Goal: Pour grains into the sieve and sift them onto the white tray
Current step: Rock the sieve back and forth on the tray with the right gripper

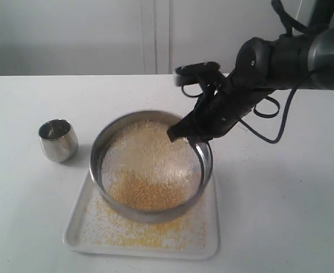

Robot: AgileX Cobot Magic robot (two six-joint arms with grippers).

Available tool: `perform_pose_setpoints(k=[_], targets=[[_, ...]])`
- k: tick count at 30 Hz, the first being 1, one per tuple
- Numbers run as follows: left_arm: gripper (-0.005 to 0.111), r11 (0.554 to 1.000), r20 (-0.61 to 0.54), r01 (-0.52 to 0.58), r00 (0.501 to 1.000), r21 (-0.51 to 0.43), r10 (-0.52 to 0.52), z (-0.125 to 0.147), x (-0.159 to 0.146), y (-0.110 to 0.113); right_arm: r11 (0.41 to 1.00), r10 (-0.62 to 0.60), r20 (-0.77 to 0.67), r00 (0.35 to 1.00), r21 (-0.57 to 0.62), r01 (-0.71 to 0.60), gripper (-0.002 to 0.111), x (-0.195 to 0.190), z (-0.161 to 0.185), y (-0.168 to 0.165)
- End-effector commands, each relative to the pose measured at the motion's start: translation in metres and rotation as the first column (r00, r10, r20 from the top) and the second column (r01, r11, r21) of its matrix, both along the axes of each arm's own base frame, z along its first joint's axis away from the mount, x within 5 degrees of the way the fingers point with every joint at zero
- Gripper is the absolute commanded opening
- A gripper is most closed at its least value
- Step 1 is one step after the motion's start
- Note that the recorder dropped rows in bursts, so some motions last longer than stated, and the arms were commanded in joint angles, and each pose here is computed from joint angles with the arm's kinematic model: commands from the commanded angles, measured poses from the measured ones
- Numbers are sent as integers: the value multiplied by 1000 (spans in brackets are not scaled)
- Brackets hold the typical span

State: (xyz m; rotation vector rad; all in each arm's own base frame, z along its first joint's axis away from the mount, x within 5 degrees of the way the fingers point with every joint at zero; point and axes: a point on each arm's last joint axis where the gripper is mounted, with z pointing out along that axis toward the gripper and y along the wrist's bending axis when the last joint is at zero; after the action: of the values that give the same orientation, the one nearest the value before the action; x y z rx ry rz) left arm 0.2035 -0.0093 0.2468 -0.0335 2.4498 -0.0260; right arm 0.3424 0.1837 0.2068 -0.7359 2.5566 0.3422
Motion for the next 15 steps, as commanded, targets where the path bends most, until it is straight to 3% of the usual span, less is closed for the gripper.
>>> perform_pose_setpoints(k=[1, 2, 3, 4, 5, 6, 7, 8, 9, 10, 11, 13, 15], targets=[[0, 1000, -6, -7, 1000, -2, 7, -1, -3, 1, 988, -153, -46, 987, -8, 153, 0, 3, 0, -11], [0, 1000, -6, -7, 1000, -2, 7, -1, -3, 1, 945, -314, -92, 945, 67, 320, 0, 7, 0, -14], [0, 1000, -6, -7, 1000, -2, 7, -1, -3, 1, 941, -319, -94, 943, 87, 327, 0, 7, 1, -12], [0, 1000, -6, -7, 1000, -2, 7, -1, -3, 1, 971, -226, -60, 972, 68, 230, 0, 4, 2, -6], [0, 1000, -6, -7, 1000, -2, 7, -1, -3, 1, 999, -42, -13, 999, -4, 42, 0, -1, 1, 1], [0, 1000, -6, -7, 1000, -2, 7, -1, -3, 1, 989, 127, 14, 992, -84, -125, 0, -5, 1, 3], [0, 1000, -6, -7, 1000, -2, 7, -1, -3, 1, 984, 146, 18, 989, -110, -143, 0, -4, 1, 0], [0, 1000, -6, -7, 1000, -2, 7, -1, -3, 1, 997, 15, 21, 1000, -74, -13, 0, 2, 2, -5], [0, 1000, -6, -7, 1000, -2, 7, -1, -3, 1, 980, -196, -10, 981, 21, 196, 0, 9, 4, -12], [0, 1000, -6, -7, 1000, -2, 7, -1, -3, 1, 932, -344, -64, 937, 99, 349, 0, 12, 5, -15], [0, 1000, -6, -7, 1000, -2, 7, -1, -3, 1, 940, -318, -64, 946, 107, 324, 0, 11, 5, -11], [0, 1000, -4, -7, 1000, -2, 7, -1, -3, 1, 1000, 3, -25, 1000, -1, -4, 0, -3, 3, 3], [0, 1000, -4, -7, 1000, -2, 7, -1, -3, 1, 966, 232, -39, 972, -109, -234, 0, -12, 0, 5]])
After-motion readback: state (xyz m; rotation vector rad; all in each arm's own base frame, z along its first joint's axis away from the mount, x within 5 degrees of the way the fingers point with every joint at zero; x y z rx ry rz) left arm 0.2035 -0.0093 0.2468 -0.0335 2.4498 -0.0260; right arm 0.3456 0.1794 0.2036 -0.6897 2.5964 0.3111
